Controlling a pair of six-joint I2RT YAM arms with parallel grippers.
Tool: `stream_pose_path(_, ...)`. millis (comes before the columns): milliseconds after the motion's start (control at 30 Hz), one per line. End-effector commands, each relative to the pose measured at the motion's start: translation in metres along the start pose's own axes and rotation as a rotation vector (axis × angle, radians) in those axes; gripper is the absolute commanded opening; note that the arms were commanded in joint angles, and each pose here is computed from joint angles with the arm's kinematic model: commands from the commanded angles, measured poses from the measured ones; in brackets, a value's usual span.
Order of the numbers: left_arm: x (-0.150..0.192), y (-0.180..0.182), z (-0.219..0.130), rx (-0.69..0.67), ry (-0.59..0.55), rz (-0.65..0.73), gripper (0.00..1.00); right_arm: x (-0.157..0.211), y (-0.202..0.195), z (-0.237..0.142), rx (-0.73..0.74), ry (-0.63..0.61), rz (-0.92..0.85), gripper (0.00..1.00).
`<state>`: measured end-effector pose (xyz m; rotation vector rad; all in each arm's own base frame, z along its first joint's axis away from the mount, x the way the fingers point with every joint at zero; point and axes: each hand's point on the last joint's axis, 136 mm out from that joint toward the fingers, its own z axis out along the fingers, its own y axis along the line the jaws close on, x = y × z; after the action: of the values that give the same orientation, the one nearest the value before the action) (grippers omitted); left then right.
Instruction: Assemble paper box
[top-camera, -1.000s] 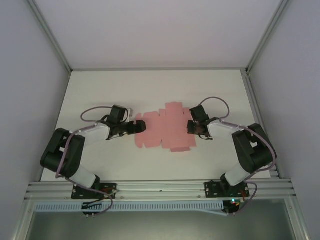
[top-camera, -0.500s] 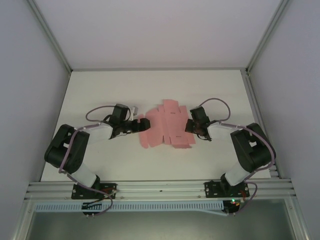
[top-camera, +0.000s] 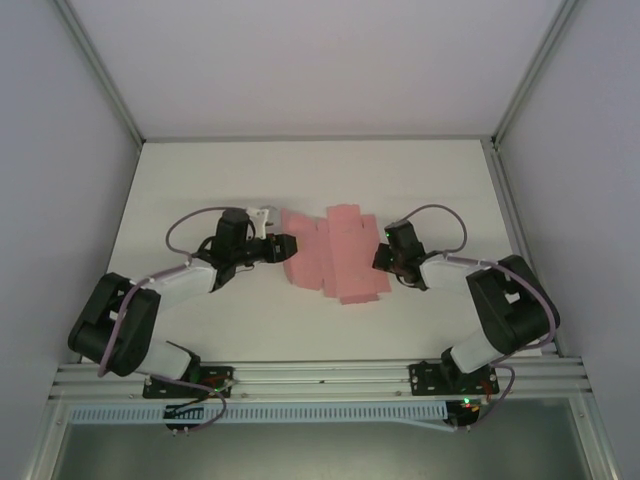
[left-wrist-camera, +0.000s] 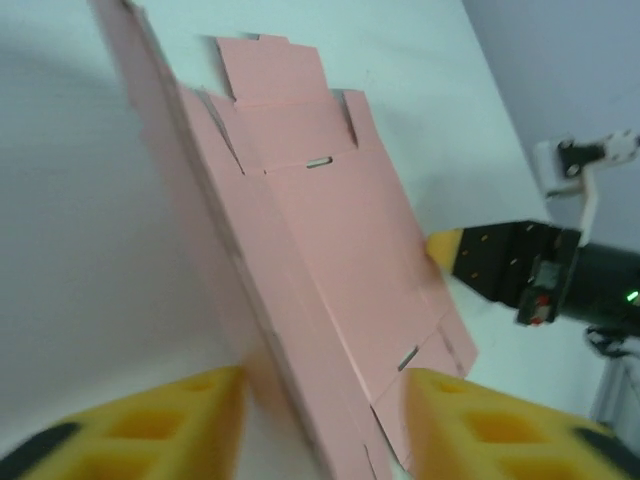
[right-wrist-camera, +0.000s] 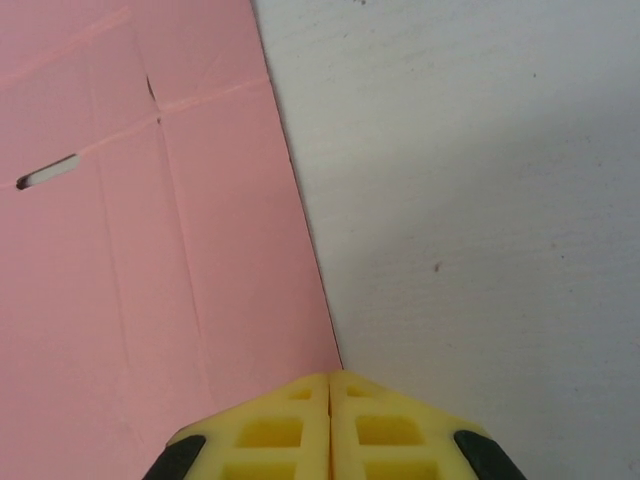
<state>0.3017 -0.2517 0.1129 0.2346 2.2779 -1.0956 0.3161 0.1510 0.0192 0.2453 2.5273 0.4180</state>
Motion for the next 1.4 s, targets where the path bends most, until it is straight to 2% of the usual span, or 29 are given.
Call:
stream_pose_path(0, -0.007, -0.001, 0.003, -0.021, 0.000, 0.030, 0.24, 0.033, -0.015, -0.003, 0.039, 0.107, -0.001, 0.10)
stream_pose_path(33, -0.009, -0.004, 0.002, -0.018, -0.005, 0.043, 0.17, 0.031, -0.015, -0.005, 0.038, 0.097, -0.003, 0.10)
stream_pose_path(67, -0.012, -0.005, 0.000, -0.026, -0.014, 0.056, 0.05, 0.027, -0.012, -0.008, 0.029, 0.084, -0.005, 0.11)
stream_pose_path(100, -0.015, -0.006, -0.002, -0.036, -0.024, 0.069, 0.00, 0.023, -0.009, -0.012, 0.017, 0.069, -0.006, 0.13)
stream_pose_path(200, -0.025, -0.018, -0.013, -0.026, -0.064, 0.142, 0.00, 0.005, 0.005, -0.030, -0.054, 0.008, -0.003, 0.19)
stream_pose_path(300, -0.037, -0.045, -0.030, 0.041, -0.127, 0.265, 0.00, -0.017, 0.020, -0.059, -0.130, -0.085, -0.023, 0.35)
stream_pose_path(367, -0.042, -0.066, -0.046, 0.104, -0.182, 0.360, 0.00, -0.032, 0.025, -0.082, -0.179, -0.164, -0.034, 0.52)
stream_pose_path(467, -0.046, -0.093, -0.070, 0.183, -0.256, 0.463, 0.00, -0.049, 0.029, -0.116, -0.277, -0.294, -0.066, 0.69)
stream_pose_path(633, -0.035, -0.142, -0.104, 0.403, -0.288, 0.555, 0.00, -0.061, 0.015, -0.153, -0.389, -0.467, -0.032, 0.91)
stream_pose_path(733, -0.033, -0.159, -0.121, 0.452, -0.329, 0.606, 0.00, -0.057, 0.028, -0.170, -0.549, -0.485, -0.099, 1.00)
stream_pose_path(933, -0.031, -0.187, -0.148, 0.561, -0.370, 0.625, 0.00, -0.049, 0.055, -0.189, -0.744, -0.494, -0.219, 0.99)
stream_pose_path(1033, -0.034, -0.193, -0.156, 0.581, -0.389, 0.612, 0.00, -0.047, 0.061, -0.196, -0.798, -0.517, -0.249, 0.93)
stream_pose_path(1200, -0.037, -0.200, -0.168, 0.591, -0.418, 0.614, 0.00, -0.043, 0.072, -0.209, -0.873, -0.517, -0.288, 0.70)
stream_pose_path(1267, -0.038, -0.199, -0.168, 0.576, -0.424, 0.610, 0.00, -0.043, 0.074, -0.212, -0.883, -0.520, -0.295, 0.56)
stream_pose_path(1367, -0.040, -0.195, -0.166, 0.552, -0.424, 0.598, 0.00, -0.046, 0.072, -0.212, -0.861, -0.524, -0.287, 0.40)
